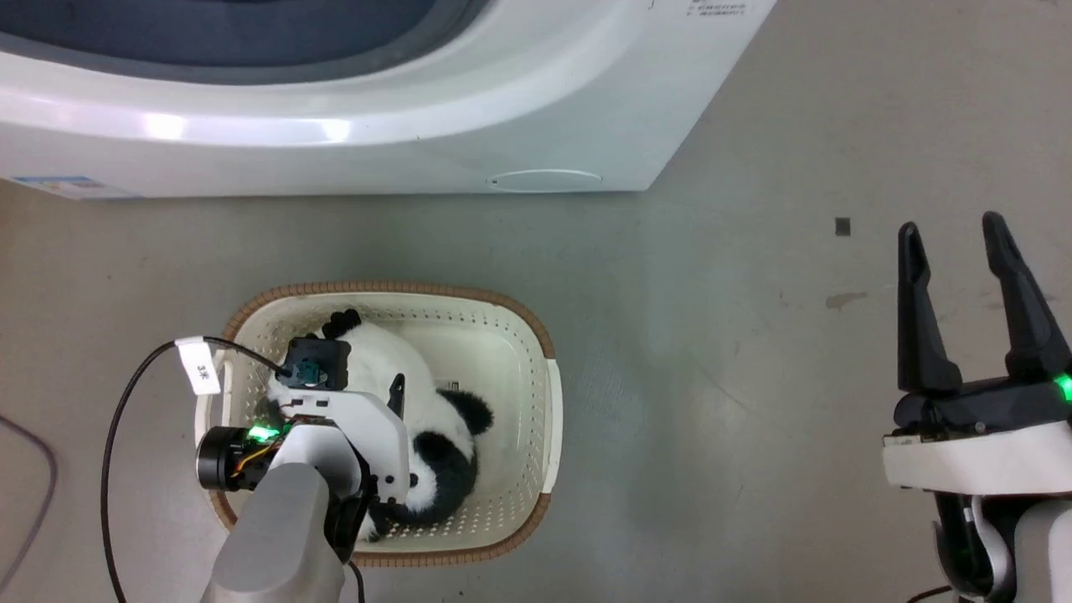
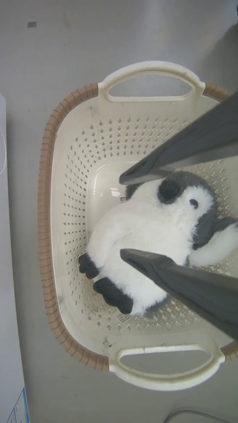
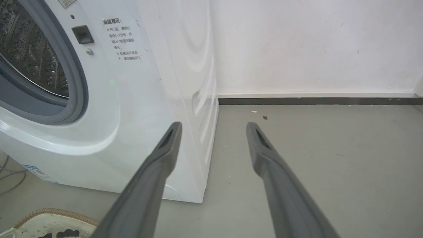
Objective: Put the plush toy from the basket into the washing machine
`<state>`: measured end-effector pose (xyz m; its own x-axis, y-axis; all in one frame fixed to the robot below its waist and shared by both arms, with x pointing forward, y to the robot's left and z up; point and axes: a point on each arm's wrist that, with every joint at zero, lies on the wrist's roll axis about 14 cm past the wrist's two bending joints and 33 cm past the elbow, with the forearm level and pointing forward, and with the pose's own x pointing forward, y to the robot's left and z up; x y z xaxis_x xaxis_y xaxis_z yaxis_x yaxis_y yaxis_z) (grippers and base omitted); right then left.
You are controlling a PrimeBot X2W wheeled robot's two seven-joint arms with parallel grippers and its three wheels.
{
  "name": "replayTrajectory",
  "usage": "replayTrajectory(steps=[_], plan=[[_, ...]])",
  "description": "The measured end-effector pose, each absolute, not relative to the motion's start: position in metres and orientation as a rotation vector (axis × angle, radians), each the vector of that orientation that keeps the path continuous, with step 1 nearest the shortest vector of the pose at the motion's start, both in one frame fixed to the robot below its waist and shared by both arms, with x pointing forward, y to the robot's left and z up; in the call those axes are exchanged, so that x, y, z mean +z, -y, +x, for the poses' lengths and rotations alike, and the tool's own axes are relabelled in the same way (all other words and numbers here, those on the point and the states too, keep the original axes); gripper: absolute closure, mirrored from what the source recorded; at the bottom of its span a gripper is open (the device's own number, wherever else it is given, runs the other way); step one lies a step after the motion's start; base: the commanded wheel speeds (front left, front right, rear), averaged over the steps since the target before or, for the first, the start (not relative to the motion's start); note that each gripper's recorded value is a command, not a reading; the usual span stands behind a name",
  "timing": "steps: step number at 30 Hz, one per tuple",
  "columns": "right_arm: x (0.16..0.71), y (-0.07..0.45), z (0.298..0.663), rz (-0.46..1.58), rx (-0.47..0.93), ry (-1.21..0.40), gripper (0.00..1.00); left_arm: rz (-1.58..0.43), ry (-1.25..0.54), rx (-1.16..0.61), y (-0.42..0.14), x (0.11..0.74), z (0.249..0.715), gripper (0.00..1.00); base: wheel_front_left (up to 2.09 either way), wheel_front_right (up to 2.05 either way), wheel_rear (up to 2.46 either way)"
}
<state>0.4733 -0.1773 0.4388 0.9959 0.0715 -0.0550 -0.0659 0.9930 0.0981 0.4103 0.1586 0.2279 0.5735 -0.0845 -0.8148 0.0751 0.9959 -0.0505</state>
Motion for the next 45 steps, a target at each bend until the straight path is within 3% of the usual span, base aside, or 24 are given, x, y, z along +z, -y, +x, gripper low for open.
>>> replayTrajectory(steps=[45], plan=[[0.345, 0.181, 0.513, 0.159, 0.037, -0.094, 0.0, -0.02, -1.427, -0.074, -0.173, 0.087, 0.355, 0.0, 0.0, 0.0, 0.0]])
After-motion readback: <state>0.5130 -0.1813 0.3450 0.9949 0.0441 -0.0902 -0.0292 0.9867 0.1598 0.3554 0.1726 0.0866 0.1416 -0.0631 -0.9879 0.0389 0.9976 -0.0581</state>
